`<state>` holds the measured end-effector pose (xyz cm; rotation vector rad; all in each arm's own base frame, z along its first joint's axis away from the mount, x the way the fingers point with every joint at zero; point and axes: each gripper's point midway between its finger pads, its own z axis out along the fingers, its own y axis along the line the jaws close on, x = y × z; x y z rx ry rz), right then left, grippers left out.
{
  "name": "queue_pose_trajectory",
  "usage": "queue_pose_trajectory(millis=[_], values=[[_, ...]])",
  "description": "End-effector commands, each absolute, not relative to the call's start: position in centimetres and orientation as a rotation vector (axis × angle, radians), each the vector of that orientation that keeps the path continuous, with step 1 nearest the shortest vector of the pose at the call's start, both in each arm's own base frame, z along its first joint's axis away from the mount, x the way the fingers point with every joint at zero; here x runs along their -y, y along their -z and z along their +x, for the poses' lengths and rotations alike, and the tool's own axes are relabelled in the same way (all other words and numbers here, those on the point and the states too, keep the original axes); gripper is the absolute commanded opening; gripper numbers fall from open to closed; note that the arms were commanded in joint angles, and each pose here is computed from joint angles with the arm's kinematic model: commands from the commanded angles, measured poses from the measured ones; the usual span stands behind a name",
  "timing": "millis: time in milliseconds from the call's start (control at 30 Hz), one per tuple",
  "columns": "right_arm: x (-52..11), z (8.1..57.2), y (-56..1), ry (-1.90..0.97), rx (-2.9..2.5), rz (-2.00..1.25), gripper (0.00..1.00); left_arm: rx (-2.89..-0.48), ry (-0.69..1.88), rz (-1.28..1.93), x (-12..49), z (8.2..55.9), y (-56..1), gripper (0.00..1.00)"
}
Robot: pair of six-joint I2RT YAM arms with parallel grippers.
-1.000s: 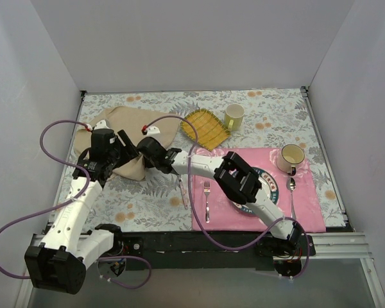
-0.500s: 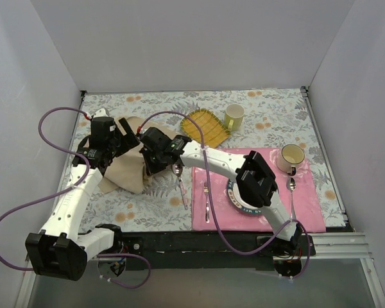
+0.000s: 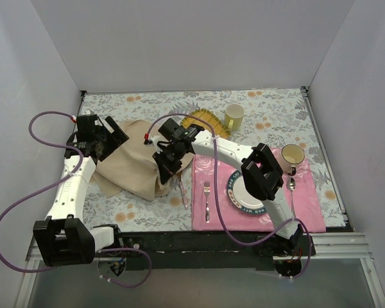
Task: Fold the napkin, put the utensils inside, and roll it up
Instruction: Flatten the napkin out
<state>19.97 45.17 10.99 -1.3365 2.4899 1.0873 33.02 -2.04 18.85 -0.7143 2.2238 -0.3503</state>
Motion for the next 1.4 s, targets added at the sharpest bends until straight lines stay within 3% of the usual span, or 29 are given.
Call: queue_pose_trajectory(millis=[0,100,133,267,367,600,767,1000,1233,1367], values=[[-45.0,18.7,-14.4,-1.253,-2.367,-1.451,0.01,-2.157,0.52,-0.769,3.0,35.3,-19.7,0.86],[-45.0,21.7,-13.1,-1.019,-2.435,-1.359,0.27,-2.174,0.509,-0.813,2.4,37.1,-17.4,0.9],[-44.9,22.3,-12.7,-0.972,-2.447,-1.345,0.4,-2.204,0.49,-0.823,2.1,38.1,-16.1,0.9],[-44.8,23.4,-14.2,-0.921,-2.411,-1.218,0.57,-2.273,0.336,-0.76,0.0,40.8,-13.8,0.84],[-44.7,23.9,-16.1,-0.983,-2.336,-1.103,0.67,-2.307,0.205,-0.693,-1.7,42.4,-12.3,0.85],[-44.0,29.0,-17.3,-0.991,-2.303,-0.828,0.72,-2.337,-0.021,-0.569,-4.1,45.7,-10.1,0.81],[-45.9,34.4,-15.2,-0.847,-2.328,-0.768,0.72,-2.38,-0.101,-0.519,-4.2,47.1,-8.1,0.82],[-46.8,36.8,-11.1,-0.792,-2.318,-0.74,0.71,-2.374,-0.188,-0.448,-2.7,49.2,-6.5,0.77],[-46.8,37.7,-8.0,-0.732,-2.298,-0.775,0.62,-2.354,-0.297,-0.476,-4.1,49.9,-5.5,0.45],[-46.8,38.1,-6.5,-0.712,-2.306,-0.784,0.55,-2.323,-0.362,-0.492,-5.1,50.3,-6.3,0.35]])
